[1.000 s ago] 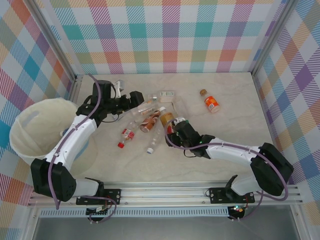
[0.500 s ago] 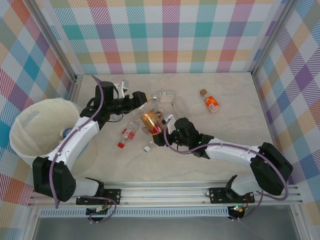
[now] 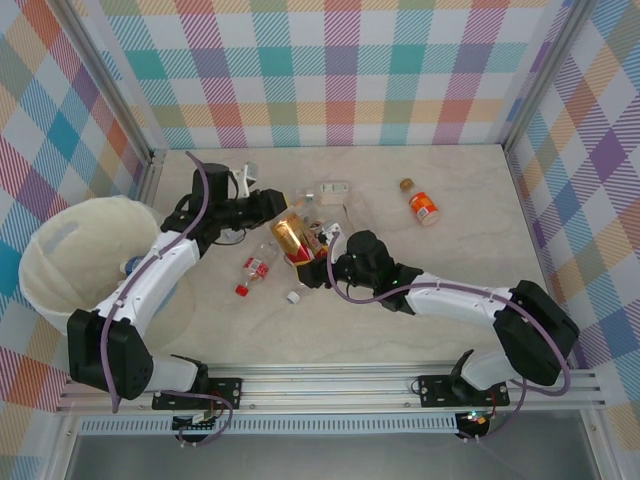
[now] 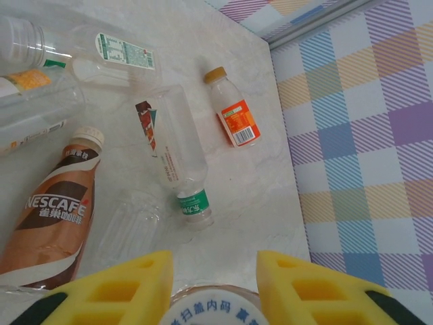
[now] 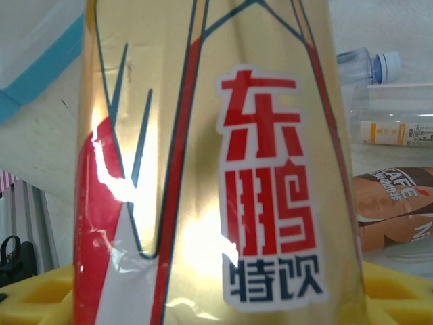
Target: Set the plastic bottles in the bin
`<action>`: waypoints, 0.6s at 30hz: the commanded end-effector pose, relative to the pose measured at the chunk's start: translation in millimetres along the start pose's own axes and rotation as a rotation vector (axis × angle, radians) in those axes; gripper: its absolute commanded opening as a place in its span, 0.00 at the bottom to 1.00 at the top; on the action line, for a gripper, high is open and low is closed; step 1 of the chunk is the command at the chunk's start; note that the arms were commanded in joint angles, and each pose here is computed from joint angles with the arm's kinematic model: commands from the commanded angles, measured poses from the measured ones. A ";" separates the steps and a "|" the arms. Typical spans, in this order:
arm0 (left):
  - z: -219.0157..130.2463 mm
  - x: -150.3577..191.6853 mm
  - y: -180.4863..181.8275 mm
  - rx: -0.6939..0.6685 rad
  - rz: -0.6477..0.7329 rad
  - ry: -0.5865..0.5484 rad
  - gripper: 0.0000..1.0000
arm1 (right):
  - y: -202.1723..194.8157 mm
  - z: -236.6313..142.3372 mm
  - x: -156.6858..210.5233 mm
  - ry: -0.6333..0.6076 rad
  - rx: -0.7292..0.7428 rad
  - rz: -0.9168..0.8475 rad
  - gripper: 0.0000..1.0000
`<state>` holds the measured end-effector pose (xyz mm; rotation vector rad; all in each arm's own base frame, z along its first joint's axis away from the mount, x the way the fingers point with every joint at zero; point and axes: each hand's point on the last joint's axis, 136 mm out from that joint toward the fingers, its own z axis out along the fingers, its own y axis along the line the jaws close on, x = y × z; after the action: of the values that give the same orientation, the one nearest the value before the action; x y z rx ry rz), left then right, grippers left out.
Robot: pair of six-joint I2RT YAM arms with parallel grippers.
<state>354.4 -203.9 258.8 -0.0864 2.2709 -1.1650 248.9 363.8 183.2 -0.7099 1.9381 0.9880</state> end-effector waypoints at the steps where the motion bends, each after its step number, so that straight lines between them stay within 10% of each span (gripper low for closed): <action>1: -3.0 11.8 -16.3 0.041 0.028 0.059 0.25 | 16.9 3.0 -39.6 -0.119 -0.053 -0.011 0.66; 4: -7.6 7.5 -14.2 0.000 0.043 0.041 0.00 | 17.8 3.7 -41.6 -0.121 -0.055 -0.019 0.70; 18: -69.1 -49.4 -15.9 -0.278 0.235 -0.236 0.00 | -8.2 0.6 -62.3 -0.186 0.099 -0.023 1.00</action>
<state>357.6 -165.8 289.5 -0.0758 2.2399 -0.8198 270.5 369.3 212.8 -0.6339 1.8585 0.9485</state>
